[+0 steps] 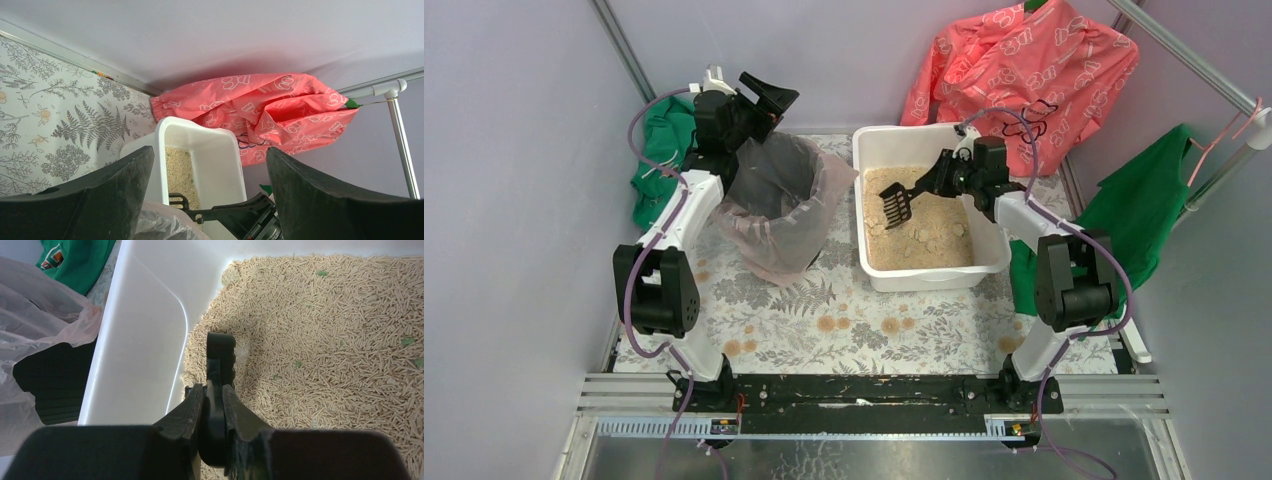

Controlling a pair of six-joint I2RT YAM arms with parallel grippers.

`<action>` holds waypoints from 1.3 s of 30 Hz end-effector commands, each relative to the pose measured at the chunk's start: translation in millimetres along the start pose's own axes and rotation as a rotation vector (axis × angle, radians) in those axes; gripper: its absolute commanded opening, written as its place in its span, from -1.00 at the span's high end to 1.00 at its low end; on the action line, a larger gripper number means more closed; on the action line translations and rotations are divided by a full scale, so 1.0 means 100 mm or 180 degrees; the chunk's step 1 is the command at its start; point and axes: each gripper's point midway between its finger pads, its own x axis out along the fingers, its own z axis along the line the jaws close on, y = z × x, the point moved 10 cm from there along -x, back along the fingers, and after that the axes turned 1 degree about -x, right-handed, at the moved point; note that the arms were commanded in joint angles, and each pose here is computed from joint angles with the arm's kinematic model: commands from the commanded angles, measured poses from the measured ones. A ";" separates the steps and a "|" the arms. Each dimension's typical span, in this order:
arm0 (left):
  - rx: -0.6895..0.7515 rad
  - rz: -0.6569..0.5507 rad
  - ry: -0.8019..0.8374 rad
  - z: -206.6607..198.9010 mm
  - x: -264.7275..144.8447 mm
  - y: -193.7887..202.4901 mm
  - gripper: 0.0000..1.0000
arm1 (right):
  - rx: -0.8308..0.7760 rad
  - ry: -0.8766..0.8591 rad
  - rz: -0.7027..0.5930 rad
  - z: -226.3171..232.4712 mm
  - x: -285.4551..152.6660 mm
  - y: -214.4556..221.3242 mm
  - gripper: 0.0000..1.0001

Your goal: Clean the litter box

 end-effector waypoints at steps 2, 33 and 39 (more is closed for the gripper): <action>0.0059 -0.0085 0.0205 -0.11 -0.09 -0.07 -0.80 | 0.0281 -0.0268 0.0463 0.20 -0.13 0.28 1.00; 0.0054 -0.0010 0.0301 -0.13 0.08 -0.13 -0.77 | -0.0527 0.1334 0.0472 -0.20 -0.28 -0.42 1.00; 0.0068 -0.0003 0.0312 -0.15 0.03 -0.13 -0.77 | -0.0190 0.0809 0.0575 -0.07 -0.20 -0.20 1.00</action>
